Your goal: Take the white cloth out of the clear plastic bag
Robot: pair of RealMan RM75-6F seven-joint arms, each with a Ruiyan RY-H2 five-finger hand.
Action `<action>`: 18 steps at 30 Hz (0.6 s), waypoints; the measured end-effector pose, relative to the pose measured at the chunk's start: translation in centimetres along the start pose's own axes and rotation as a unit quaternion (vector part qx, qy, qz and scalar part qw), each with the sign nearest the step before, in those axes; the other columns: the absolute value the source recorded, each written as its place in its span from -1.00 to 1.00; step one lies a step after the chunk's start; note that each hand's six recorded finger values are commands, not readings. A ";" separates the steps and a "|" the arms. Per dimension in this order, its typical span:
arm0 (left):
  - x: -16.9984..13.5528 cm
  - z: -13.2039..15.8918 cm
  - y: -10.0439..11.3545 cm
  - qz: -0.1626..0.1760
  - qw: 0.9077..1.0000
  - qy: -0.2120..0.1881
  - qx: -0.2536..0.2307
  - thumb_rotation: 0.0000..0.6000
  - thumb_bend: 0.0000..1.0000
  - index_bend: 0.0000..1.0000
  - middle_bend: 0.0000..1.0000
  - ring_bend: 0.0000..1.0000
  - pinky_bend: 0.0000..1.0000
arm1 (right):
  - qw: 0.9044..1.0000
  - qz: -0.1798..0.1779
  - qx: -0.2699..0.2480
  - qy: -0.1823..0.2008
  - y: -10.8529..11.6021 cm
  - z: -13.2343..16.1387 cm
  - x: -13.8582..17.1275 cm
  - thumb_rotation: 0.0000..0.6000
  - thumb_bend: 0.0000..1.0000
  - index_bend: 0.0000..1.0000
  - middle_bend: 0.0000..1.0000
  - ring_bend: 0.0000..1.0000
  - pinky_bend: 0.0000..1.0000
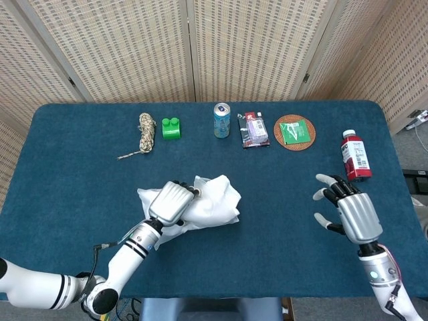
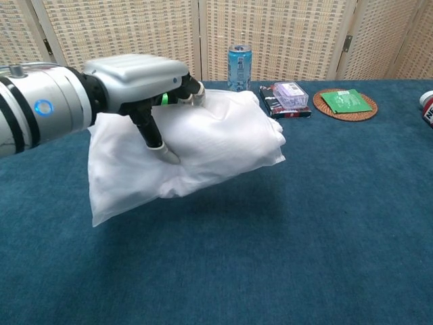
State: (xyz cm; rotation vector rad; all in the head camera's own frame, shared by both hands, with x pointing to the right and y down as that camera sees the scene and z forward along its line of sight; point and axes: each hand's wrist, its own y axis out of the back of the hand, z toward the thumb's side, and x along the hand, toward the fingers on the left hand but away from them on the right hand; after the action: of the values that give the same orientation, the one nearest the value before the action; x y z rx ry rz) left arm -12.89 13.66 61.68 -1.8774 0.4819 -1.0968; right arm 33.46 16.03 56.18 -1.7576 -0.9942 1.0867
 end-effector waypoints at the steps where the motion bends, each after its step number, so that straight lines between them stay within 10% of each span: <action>1: -0.2 0.1 0.2 0.000 1.000 -0.002 0.004 1.00 -0.96 -0.18 0.06 -0.11 -0.06 | 1.000 -0.001 -0.003 0.008 -0.1 0.6 -0.5 1.00 -0.76 -0.06 -0.58 -0.69 -0.36; 18: -1.5 1.0 2.3 0.022 0.999 -0.006 0.023 1.00 -0.96 -0.18 0.06 -0.11 -0.06 | 0.996 0.019 -0.042 0.073 -2.3 7.1 -5.5 1.00 -0.83 -0.06 -0.71 -0.79 -0.44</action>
State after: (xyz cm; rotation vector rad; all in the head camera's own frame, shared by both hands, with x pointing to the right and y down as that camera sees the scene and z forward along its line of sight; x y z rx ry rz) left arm -12.68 13.97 58.82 -1.8239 0.4838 -1.0587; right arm 24.74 13.51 57.75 -1.9011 -0.9316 0.9360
